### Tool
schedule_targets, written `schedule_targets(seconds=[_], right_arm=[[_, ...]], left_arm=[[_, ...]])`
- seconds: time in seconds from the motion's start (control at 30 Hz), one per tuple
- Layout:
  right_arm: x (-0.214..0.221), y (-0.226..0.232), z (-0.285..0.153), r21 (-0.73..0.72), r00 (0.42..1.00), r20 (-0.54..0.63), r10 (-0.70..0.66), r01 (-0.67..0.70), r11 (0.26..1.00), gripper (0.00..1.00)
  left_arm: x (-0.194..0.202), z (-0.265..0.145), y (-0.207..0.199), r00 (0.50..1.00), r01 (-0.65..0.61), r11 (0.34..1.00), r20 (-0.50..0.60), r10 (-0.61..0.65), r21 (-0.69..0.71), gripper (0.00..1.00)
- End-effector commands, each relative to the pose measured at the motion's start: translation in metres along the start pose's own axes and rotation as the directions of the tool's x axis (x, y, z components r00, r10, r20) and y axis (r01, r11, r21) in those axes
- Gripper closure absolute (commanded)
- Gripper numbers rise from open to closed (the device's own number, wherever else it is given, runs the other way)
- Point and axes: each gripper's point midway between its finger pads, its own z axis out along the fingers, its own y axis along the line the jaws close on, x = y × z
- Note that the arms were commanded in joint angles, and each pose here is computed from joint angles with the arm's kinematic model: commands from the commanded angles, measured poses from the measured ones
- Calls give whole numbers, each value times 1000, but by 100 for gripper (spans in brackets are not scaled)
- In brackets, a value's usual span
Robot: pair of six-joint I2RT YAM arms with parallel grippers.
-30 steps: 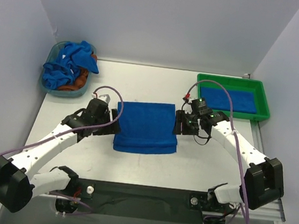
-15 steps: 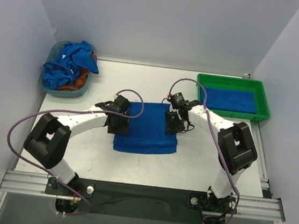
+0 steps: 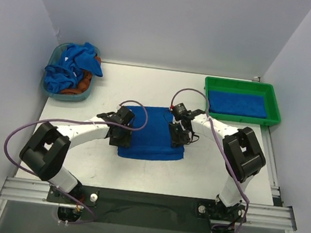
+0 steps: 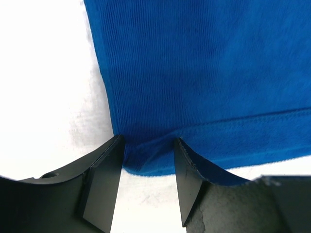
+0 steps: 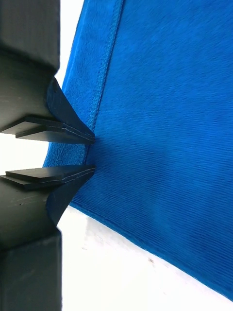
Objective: Fold and stack the towels
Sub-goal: Fold the towel
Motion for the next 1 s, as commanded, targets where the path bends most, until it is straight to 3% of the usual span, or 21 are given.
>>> schedule_targets(seconds=[0.0,0.37,0.77,0.97], right_arm=[[12,0,-14,4,1000,-4,-21,21,1000,75],[32,12,-39,-30,997,47,-54,55,998,75],[67,19,-37,-68,998,-8,-61,60,996,75],[55,21,-62,-79,994,102,-36,44,996,74]], left_arm=[[1,-11,-8,999,0,999,35,-2,48,45],[21,-34,-8,996,8,995,84,-17,100,45],[60,-26,7,999,26,996,32,-29,82,44],[67,-28,11,999,30,996,35,-33,84,44]])
